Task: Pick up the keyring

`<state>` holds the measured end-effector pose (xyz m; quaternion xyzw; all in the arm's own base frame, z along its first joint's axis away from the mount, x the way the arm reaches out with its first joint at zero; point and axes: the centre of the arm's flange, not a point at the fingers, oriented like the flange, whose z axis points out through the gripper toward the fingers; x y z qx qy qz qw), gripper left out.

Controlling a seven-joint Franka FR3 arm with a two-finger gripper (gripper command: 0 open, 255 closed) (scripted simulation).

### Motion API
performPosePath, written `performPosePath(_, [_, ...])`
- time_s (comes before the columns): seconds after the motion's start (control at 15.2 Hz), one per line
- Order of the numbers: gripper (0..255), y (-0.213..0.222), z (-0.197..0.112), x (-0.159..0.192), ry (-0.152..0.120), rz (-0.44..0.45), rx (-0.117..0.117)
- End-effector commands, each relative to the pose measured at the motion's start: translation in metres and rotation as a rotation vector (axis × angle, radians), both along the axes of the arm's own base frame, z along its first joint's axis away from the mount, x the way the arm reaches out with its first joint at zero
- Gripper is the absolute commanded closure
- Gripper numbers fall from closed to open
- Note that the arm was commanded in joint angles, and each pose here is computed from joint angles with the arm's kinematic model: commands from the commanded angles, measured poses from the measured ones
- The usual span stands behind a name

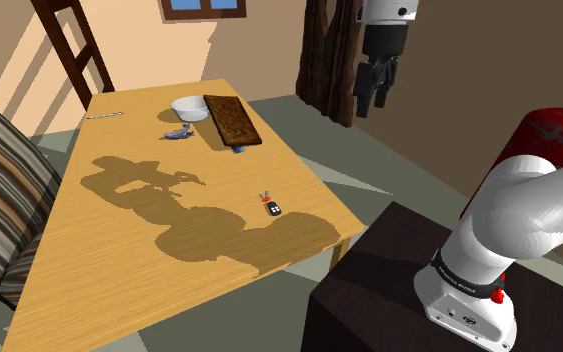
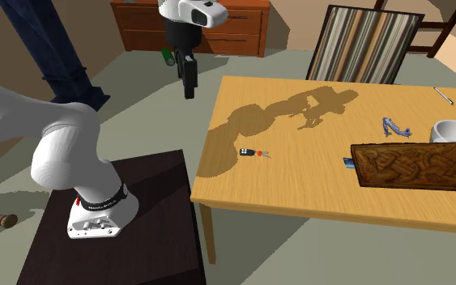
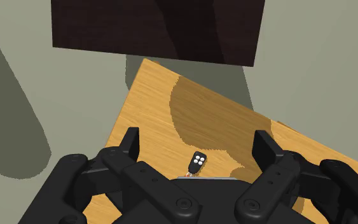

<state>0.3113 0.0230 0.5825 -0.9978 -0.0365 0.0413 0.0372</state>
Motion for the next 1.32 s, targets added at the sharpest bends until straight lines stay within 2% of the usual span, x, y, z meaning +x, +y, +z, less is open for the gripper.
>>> performPosePath(0.0, [0,0.0,0.0,0.0,0.0,0.0,0.0])
performPosePath(1.25, [0,0.062,-0.201,0.134,-0.014,-0.154,-0.031])
